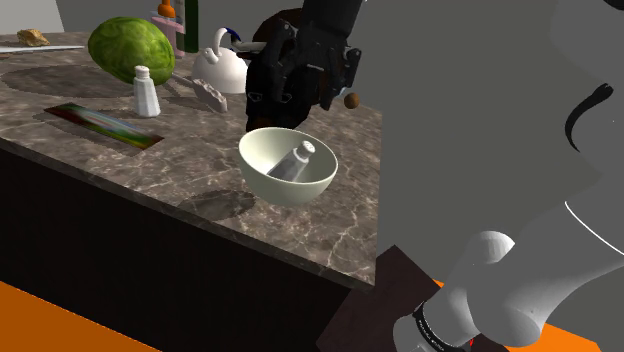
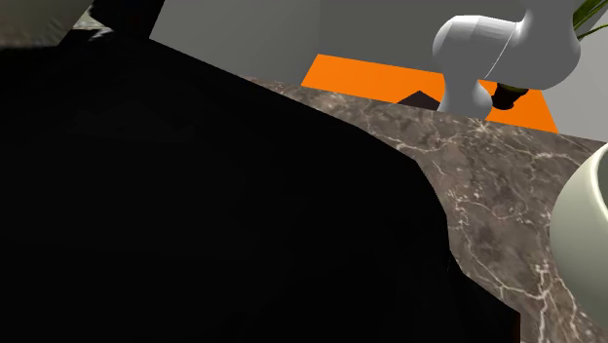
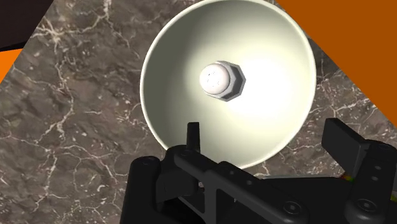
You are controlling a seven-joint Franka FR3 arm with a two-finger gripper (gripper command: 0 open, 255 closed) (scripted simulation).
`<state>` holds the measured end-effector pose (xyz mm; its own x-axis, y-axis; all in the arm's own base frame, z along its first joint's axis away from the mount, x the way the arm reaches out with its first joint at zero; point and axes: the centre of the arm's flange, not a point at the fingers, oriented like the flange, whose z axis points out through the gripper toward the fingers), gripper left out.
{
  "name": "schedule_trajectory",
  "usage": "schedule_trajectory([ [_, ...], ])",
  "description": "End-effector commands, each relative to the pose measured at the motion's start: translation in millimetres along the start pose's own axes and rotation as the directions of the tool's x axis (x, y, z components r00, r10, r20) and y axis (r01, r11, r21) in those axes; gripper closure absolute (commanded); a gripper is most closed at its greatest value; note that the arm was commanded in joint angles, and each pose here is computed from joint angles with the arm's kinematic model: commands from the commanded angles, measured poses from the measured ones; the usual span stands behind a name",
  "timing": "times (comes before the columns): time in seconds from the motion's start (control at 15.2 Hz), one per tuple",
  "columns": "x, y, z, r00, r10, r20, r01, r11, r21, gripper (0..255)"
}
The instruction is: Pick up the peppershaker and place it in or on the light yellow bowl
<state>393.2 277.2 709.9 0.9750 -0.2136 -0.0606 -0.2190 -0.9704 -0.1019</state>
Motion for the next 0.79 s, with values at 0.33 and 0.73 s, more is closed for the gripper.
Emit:
schedule_trajectory([
  [0.33,0.0,0.0,-50.0,1.000,0.000,0.000,0.000,1.000,0.000,0],
  [0.73,0.0,0.0,-49.9,1.000,0.000,0.000,0.000,1.000,0.000,0],
])
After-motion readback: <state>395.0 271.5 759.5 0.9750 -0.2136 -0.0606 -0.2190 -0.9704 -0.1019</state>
